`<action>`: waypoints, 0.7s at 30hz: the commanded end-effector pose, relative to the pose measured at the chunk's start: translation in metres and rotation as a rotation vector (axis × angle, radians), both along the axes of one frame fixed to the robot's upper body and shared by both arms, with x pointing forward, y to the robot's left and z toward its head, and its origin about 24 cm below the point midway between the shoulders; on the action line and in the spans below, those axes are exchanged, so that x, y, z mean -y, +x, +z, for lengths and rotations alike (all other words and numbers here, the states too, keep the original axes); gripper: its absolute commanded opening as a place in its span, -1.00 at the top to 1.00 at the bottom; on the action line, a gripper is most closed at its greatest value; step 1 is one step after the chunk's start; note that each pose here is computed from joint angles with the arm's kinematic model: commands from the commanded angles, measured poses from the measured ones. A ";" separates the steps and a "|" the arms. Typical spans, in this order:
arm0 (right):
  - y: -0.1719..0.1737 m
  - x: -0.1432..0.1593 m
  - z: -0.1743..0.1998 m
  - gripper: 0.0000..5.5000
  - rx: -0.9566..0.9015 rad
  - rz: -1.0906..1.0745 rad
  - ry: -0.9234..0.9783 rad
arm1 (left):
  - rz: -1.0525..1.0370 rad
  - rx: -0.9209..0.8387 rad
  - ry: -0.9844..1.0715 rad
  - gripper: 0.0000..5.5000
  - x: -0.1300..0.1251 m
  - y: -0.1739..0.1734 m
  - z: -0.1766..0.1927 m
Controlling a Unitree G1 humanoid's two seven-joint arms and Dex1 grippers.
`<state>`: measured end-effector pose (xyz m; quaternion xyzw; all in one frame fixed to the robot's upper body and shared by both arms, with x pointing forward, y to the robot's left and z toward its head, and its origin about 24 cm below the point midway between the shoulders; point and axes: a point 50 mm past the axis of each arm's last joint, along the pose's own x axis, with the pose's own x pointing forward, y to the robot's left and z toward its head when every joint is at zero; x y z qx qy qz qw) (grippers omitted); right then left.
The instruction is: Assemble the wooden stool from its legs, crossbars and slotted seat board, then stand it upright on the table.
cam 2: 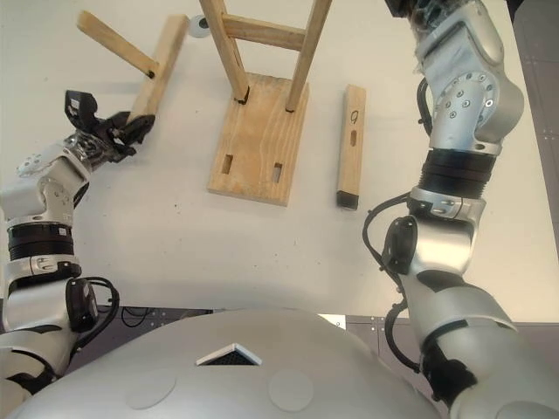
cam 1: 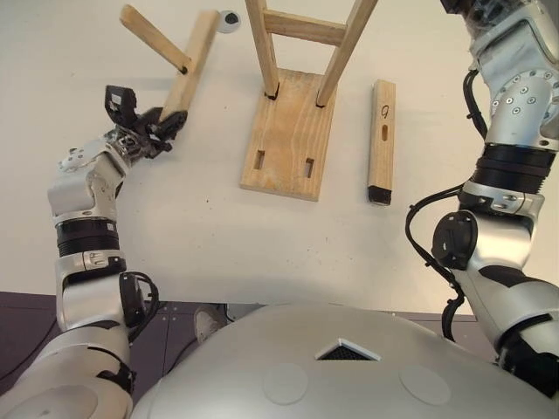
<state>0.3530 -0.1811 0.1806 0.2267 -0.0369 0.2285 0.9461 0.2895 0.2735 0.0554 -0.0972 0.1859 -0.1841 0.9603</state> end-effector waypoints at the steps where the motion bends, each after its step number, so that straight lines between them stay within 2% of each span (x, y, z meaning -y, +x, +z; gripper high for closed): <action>1: 0.001 0.004 0.012 0.77 0.006 0.068 0.115 | 0.019 0.213 -0.098 0.27 0.005 0.021 0.060; 7: 0.000 0.005 0.045 0.43 0.063 0.313 0.289 | -0.129 0.429 -0.273 0.27 0.036 0.029 0.149; 12: -0.004 -0.001 0.065 0.15 0.106 0.487 0.362 | -0.286 0.499 -0.357 0.27 0.059 0.020 0.200; 17: -0.008 -0.002 0.077 -0.14 0.145 0.592 0.439 | -0.438 0.529 -0.486 0.27 0.090 0.014 0.231; 21: -0.009 -0.006 0.076 -0.38 0.135 0.626 0.495 | -0.559 0.516 -0.622 0.27 0.115 0.007 0.238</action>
